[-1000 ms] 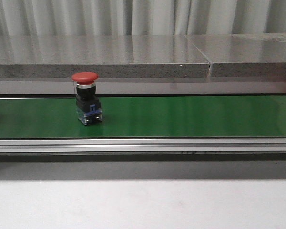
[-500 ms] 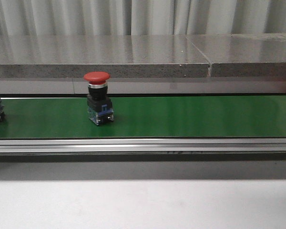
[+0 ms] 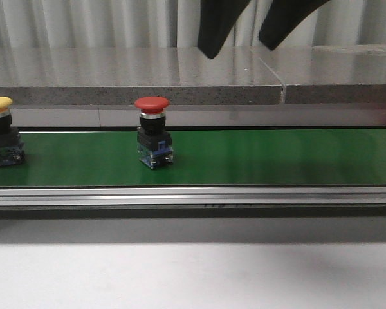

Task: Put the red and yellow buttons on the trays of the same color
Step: 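Lower the right gripper onto the red button on the belt, grasp, lift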

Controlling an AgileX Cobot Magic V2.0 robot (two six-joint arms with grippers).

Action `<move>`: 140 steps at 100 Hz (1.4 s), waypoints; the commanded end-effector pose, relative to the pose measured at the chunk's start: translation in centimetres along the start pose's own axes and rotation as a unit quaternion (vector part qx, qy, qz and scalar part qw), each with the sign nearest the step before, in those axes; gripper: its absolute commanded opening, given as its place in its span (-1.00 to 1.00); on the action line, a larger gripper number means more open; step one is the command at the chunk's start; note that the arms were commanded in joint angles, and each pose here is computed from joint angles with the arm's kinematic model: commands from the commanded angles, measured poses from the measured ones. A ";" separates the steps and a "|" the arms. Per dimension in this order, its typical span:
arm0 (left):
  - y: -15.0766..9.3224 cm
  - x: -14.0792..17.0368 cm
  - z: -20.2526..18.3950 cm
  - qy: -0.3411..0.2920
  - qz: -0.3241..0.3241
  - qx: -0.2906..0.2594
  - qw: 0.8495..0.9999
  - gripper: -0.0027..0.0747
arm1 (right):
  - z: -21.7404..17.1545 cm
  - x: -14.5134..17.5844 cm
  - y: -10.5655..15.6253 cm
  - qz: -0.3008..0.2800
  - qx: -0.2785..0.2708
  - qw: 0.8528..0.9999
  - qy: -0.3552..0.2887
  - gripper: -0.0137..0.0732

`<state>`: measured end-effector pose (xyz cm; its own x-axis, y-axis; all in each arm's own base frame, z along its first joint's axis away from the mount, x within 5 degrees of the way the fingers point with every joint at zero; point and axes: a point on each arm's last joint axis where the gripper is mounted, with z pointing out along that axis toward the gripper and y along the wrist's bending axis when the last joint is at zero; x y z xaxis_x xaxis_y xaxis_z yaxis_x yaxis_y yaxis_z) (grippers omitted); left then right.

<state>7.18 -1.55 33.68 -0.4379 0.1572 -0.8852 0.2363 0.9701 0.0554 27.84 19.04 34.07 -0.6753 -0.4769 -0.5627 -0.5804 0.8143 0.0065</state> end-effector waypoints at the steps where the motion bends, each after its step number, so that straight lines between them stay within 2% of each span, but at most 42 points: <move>1: -0.1 -1.3 -0.4 -0.045 -0.009 0.005 0.999 -0.99 | -1.0 -1.7 0.7 -0.010 -0.008 1.000 -0.028 0.75; 12: -0.1 -1.3 -0.4 -0.045 -0.009 0.005 0.999 -0.99 | 1.1 -2.5 1.5 -0.036 -0.017 0.999 0.017 0.75; 31: -0.1 -1.3 -0.4 -0.045 -0.009 0.005 0.999 -0.99 | 4.2 -3.6 2.0 -0.050 -0.037 0.997 0.048 0.75; 61: -0.1 -1.3 -0.4 -0.045 -0.009 0.005 0.999 -0.99 | 6.6 -4.7 2.1 -0.045 -0.036 0.998 0.025 0.73; 70: -0.1 -1.3 -0.4 -0.045 -0.009 0.005 0.999 -0.99 | 6.9 -4.7 2.0 -0.044 -0.036 0.998 0.023 0.54; 87: -0.1 -1.3 -0.4 -0.045 -0.009 0.005 0.999 -0.99 | 6.9 -4.8 1.6 -0.038 -0.033 0.999 0.019 -0.14; 97: -0.1 -1.3 -0.4 -0.045 -0.009 0.005 0.999 -0.99 | 6.8 -4.8 1.6 -0.038 -0.033 0.999 0.018 -0.36; 106: -0.1 -1.3 -0.4 -0.045 -0.009 0.005 0.999 -0.99 | 6.0 -5.0 1.6 -0.030 -0.032 0.999 0.008 -0.41; 121: -0.1 -1.3 -0.4 -0.045 -0.009 0.005 0.999 -0.99 | 3.2 -5.4 0.7 0.019 -0.026 0.999 -0.025 -0.41; 140: -0.1 -1.3 -0.4 -0.045 -0.009 0.005 0.999 -0.99 | 0.0 -5.2 -3.0 0.077 0.003 0.996 -0.051 -0.41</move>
<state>7.18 -1.55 33.66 -0.4398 0.1576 -0.8842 0.2364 0.9701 0.0553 33.31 21.56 32.91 -0.7414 -0.4069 -0.5336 -0.5231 0.8485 0.0798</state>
